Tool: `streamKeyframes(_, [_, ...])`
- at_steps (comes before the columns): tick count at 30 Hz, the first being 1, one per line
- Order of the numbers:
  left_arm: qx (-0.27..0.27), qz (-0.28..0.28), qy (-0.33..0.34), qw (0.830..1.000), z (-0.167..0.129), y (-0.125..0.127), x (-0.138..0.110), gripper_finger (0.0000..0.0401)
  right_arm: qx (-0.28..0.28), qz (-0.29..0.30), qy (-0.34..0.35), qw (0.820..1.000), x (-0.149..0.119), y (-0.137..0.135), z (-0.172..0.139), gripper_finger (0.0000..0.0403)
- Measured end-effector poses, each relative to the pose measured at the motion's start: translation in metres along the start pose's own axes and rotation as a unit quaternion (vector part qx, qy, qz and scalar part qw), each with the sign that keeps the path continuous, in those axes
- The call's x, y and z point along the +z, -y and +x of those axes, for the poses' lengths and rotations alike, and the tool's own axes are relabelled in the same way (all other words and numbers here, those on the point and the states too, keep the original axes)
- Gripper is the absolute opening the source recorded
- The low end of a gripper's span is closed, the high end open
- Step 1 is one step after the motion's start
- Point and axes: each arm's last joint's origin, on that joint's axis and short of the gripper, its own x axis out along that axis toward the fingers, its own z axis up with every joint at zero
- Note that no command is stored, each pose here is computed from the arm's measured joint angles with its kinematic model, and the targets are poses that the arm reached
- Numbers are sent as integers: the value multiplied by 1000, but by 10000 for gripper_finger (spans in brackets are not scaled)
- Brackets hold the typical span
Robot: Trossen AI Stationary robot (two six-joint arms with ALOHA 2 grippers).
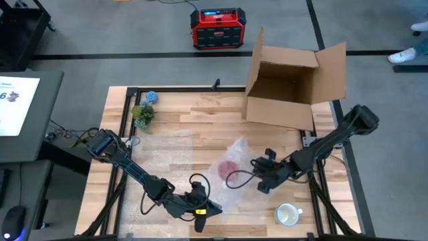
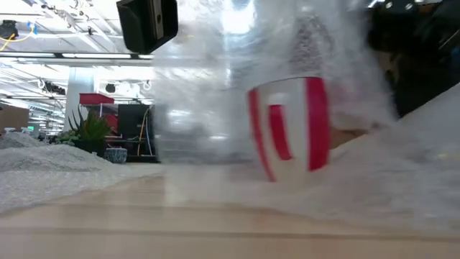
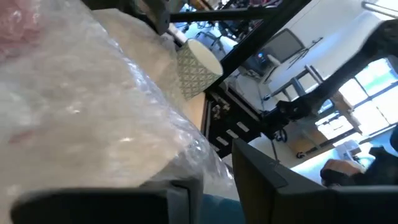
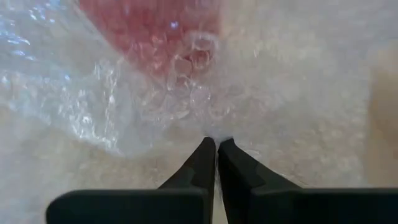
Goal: Wrap mug
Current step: Wrap the red mug in the right bubble wrap
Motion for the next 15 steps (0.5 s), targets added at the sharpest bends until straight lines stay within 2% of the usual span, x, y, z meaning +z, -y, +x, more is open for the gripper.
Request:
streamKeyframes(6, [-3,8,3,1000,0,1,1,59,24,14,-18,999,1,6,-17,3])
streamKeyframes(11, [-1,15,1,1000,0,0,1,58,19,-37,-39,998,-3,5,-9,10])
streamKeyframes(15, [1,16,0,1000,0,0,0,58,27,-74,-54,995,-5,4,-6,43])
